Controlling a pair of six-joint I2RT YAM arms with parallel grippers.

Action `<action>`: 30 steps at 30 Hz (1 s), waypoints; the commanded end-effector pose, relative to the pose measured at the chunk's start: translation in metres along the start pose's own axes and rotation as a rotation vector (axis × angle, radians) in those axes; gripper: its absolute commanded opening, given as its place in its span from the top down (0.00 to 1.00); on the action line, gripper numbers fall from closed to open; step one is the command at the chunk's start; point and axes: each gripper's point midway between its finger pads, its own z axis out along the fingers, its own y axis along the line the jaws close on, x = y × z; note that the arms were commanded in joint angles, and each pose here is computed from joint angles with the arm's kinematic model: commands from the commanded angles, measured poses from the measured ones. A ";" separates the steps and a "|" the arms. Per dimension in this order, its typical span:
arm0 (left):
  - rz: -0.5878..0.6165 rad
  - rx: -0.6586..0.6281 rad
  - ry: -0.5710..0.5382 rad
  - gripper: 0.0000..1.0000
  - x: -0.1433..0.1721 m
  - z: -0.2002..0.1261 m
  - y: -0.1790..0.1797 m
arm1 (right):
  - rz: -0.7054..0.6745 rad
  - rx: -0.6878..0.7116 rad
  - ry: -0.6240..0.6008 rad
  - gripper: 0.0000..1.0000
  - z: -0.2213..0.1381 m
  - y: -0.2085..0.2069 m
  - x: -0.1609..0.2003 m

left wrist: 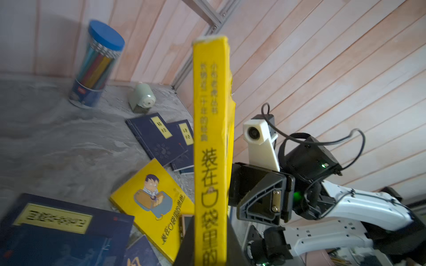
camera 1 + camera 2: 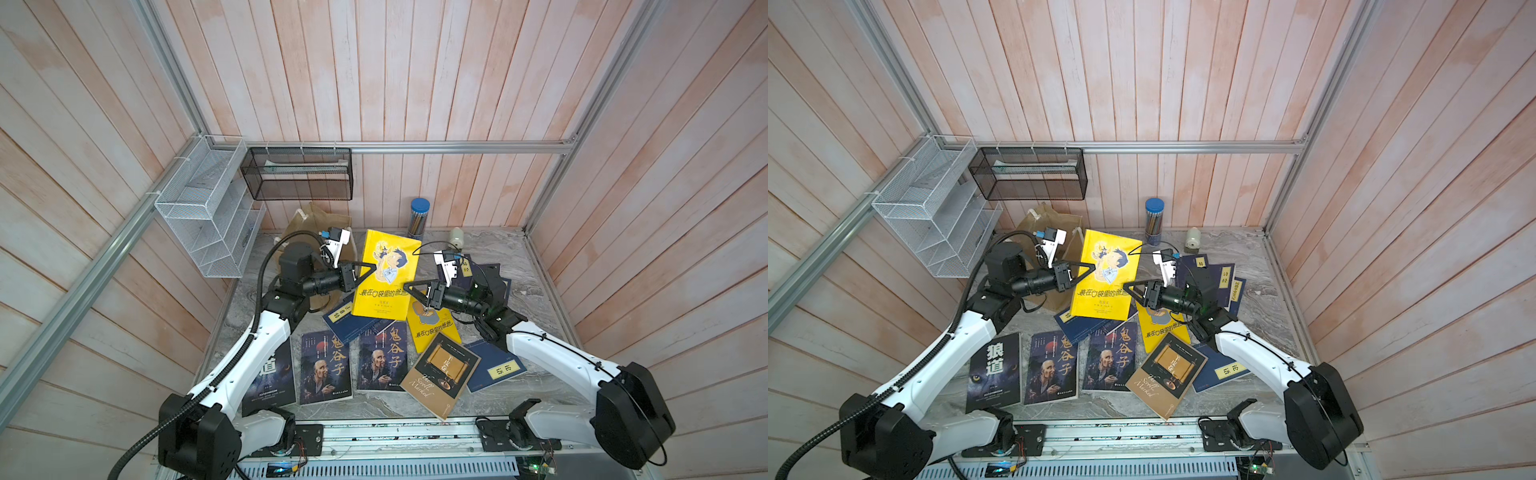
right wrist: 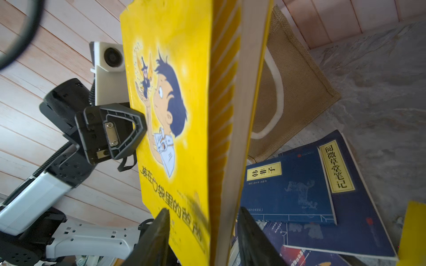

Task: Put the books into the canvas bag
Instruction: Pick up the book from the book, then place the book in the canvas bag.

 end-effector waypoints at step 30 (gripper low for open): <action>0.549 -0.885 0.019 1.00 -0.113 -0.090 0.140 | 0.042 0.278 0.103 0.46 0.236 -0.037 -0.041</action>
